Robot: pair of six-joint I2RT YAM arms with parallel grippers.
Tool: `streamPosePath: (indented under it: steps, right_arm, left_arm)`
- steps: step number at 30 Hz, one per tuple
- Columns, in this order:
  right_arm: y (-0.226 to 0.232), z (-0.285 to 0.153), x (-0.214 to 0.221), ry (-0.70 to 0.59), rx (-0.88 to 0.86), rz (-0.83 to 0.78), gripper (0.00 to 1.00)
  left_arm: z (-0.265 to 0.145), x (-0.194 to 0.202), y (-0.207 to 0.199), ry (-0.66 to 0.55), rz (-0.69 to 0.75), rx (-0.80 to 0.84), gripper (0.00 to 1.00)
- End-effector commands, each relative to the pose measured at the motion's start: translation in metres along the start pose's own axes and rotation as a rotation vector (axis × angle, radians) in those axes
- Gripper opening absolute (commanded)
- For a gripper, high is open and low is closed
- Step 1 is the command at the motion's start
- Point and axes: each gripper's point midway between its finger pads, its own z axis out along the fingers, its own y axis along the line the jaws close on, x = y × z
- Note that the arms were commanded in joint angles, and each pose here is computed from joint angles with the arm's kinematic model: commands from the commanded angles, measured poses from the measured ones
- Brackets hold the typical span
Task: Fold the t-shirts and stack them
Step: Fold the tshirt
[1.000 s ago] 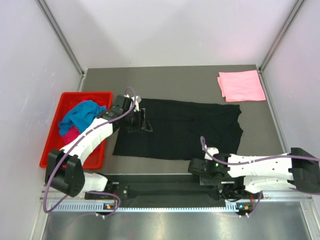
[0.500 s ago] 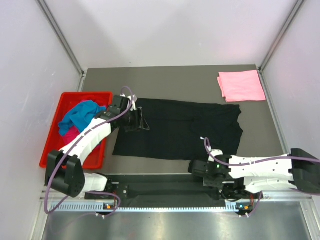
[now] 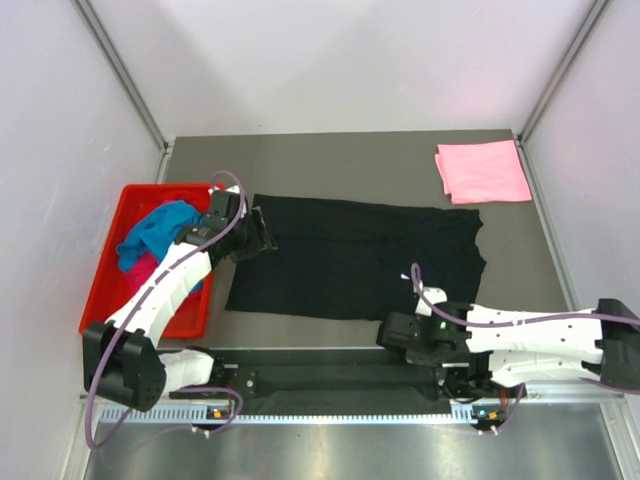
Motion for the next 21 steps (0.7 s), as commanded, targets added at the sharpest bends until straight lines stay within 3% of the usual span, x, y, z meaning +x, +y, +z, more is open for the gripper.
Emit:
streamPosePath:
  steps: [1,8,12,17,21]
  right_arm:
    - [0.004,-0.030,-0.041,-0.124,-0.027,0.013,0.00]
    - [-0.013,-0.041,-0.093,-0.198,-0.023,0.009,0.00]
    - [-0.012,-0.043,-0.116,-0.230,-0.054,-0.001,0.00]
    - [-0.004,-0.035,-0.128,-0.232,-0.069,-0.023,0.00]
    - [-0.005,-0.030,-0.133,-0.230,-0.078,-0.041,0.00]
  left_arm:
    - [-0.020,-0.027,0.022,-0.127,-0.099,-0.135,0.63]
    - [-0.035,-0.015,0.040,-0.178,-0.241,-0.172,0.58]
    - [-0.049,-0.013,0.042,-0.235,-0.421,-0.177,0.55]
    - [-0.052,0.005,0.066,-0.200,-0.590,-0.338,0.55]
    - [-0.039,0.030,0.080,-0.102,-0.601,-0.438,0.54]
